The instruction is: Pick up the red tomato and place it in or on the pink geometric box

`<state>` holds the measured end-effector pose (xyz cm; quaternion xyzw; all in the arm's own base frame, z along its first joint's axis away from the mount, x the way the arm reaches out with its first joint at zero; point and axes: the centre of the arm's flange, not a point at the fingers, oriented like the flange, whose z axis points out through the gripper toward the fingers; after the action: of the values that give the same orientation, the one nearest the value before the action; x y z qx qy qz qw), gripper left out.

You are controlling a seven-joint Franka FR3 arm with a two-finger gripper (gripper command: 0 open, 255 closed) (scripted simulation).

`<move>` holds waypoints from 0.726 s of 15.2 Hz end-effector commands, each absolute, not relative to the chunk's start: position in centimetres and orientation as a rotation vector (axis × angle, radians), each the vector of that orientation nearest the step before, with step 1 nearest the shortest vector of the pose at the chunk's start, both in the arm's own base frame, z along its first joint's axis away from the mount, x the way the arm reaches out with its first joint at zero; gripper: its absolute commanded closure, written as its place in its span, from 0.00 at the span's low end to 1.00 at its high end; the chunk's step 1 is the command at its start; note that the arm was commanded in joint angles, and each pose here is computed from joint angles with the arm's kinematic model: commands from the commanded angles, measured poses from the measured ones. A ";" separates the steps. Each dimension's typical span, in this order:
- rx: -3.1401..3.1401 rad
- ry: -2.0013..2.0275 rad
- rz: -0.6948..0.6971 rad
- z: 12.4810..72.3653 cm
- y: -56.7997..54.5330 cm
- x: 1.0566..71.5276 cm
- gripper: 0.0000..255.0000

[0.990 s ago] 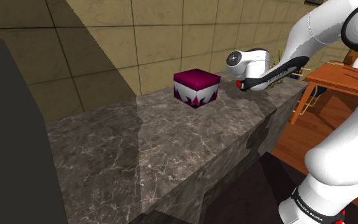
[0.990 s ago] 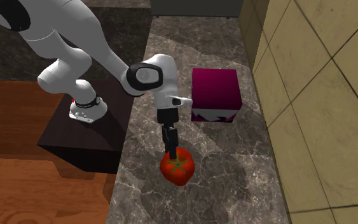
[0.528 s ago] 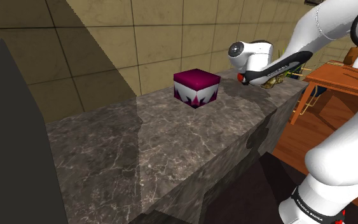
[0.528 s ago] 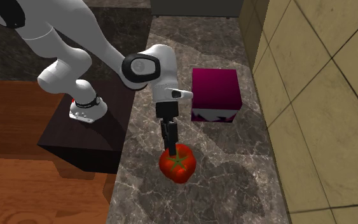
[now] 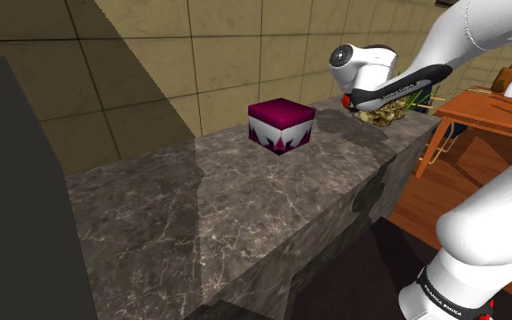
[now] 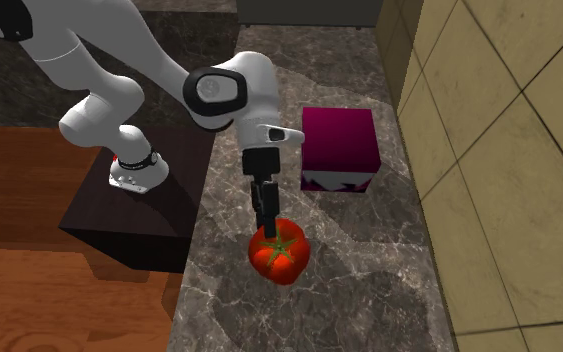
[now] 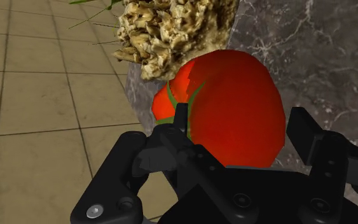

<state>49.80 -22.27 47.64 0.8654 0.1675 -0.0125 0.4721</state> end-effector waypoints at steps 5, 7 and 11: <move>2.119 0.410 -0.031 50.9 -22.1 49.8 1.00; 2.119 0.410 -0.031 52.0 -22.1 49.8 1.00; 2.119 0.410 -0.031 54.1 -22.1 49.8 1.00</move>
<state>49.79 -22.16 53.53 0.8655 0.1674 -0.0126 0.4720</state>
